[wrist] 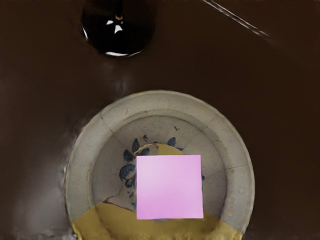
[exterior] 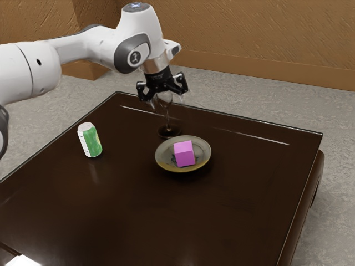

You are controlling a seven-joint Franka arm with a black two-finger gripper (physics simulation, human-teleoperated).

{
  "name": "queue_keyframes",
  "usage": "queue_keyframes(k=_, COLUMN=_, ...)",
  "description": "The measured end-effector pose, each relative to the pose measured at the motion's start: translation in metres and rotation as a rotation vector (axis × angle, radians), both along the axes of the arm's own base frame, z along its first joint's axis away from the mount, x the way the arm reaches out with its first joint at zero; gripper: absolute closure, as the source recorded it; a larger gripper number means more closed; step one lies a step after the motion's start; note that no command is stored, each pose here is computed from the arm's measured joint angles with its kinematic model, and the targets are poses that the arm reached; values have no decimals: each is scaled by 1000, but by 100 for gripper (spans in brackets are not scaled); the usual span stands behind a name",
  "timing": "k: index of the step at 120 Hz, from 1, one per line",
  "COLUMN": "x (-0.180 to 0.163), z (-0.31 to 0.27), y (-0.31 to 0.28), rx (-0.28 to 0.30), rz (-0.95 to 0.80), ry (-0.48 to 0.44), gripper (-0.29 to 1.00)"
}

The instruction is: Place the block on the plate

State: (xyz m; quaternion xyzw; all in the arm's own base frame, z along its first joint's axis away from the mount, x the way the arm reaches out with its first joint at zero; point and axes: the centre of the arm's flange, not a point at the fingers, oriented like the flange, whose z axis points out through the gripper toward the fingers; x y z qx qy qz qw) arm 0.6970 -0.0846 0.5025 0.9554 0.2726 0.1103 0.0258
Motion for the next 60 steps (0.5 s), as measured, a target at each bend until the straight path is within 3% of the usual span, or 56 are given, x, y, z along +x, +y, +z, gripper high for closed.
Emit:
queue_keyframes(k=30, x=-97, z=134, y=14, rx=112, rz=-90, ry=83, gripper=1)
queue_keyframes(k=47, x=-149, z=152, y=3, rx=130, rz=-185, ry=171, gripper=0)
queue_keyframes(k=60, x=-165, z=148, y=-15, rx=132, rz=-274, ry=202, gripper=0)
